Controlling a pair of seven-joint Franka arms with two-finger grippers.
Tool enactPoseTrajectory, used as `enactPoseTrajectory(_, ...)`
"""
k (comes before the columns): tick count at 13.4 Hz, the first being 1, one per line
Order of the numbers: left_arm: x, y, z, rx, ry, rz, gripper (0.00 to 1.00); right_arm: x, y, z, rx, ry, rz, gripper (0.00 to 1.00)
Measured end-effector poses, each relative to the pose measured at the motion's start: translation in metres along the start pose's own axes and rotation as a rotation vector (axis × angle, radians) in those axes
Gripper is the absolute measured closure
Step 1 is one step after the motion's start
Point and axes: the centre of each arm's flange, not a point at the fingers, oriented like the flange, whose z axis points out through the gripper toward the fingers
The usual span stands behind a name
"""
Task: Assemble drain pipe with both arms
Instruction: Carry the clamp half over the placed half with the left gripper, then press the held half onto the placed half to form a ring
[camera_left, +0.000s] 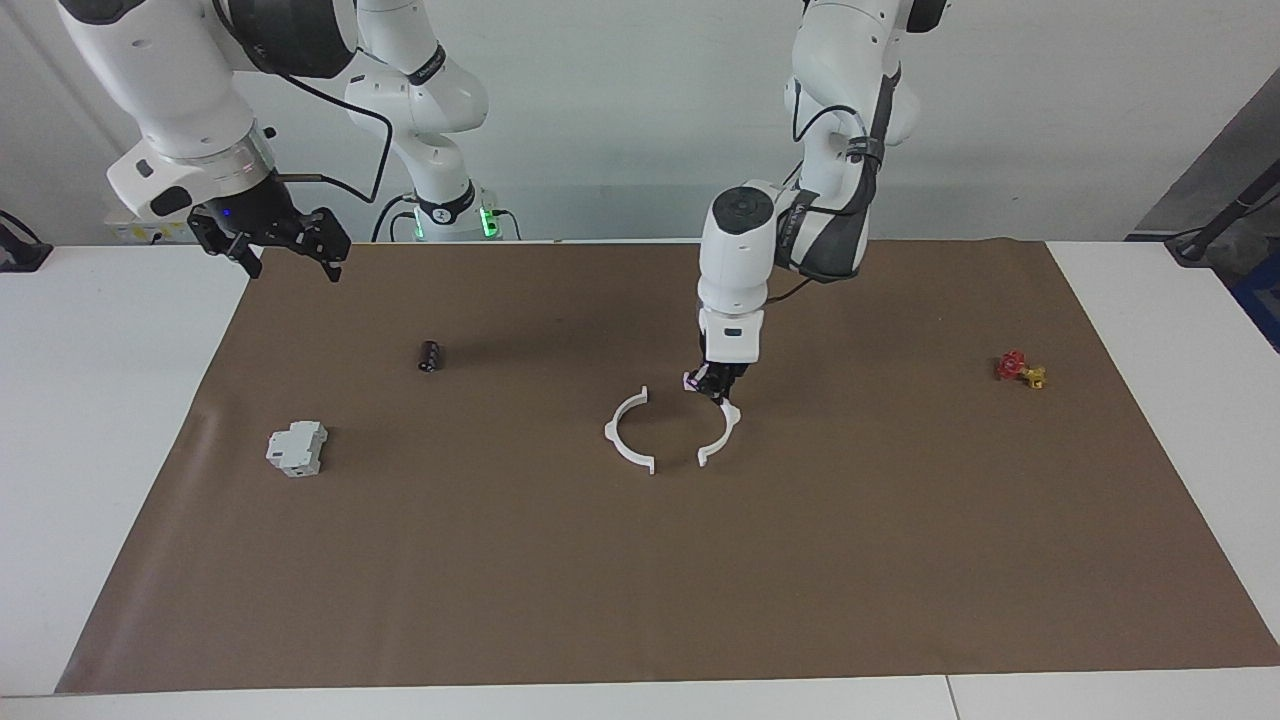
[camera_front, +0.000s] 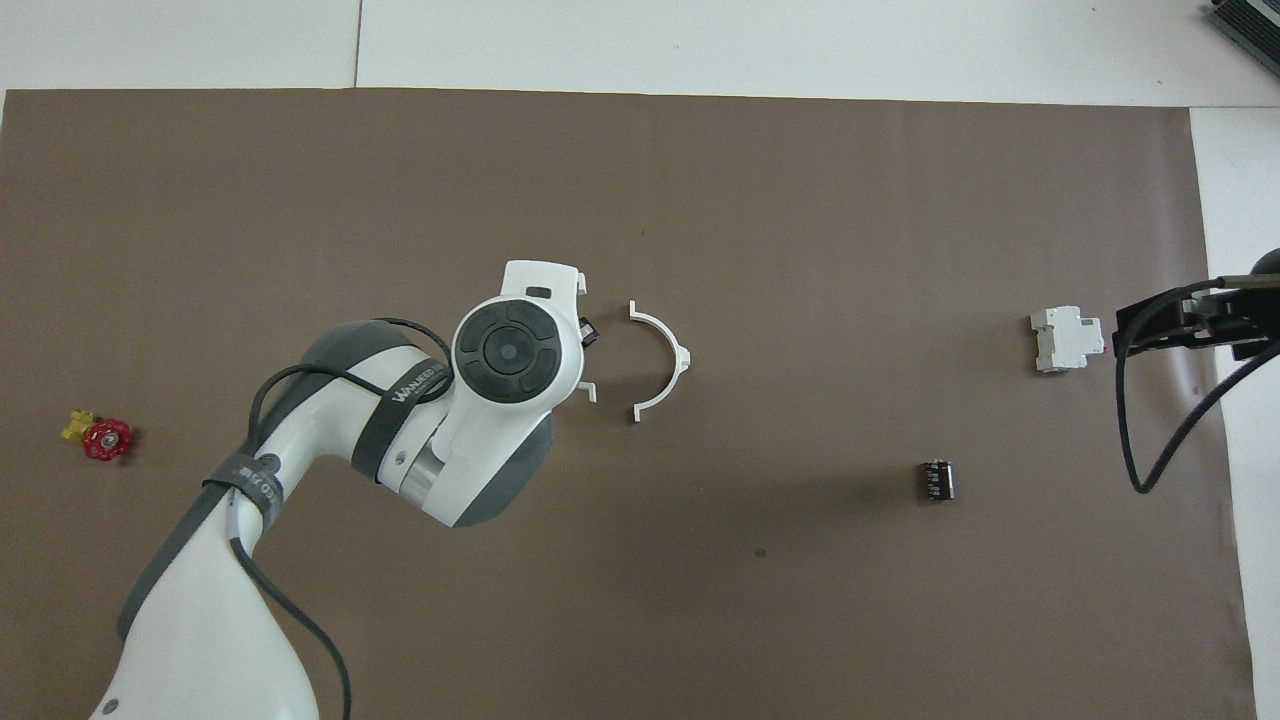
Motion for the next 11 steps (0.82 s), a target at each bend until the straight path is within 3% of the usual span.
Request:
enactPoseTrajectory(4,-0.012,0.006,0.03,0.045,0.003,0.009,0.93,0.0,0.0,0.0,0.0,0.0,0.0,0.0)
enactPoseTrajectory(11,-0.032,0.012,0.032,0.045,0.003,-0.017,0.93,0.0,0.0,0.0,0.0,0.0,0.0,0.0)
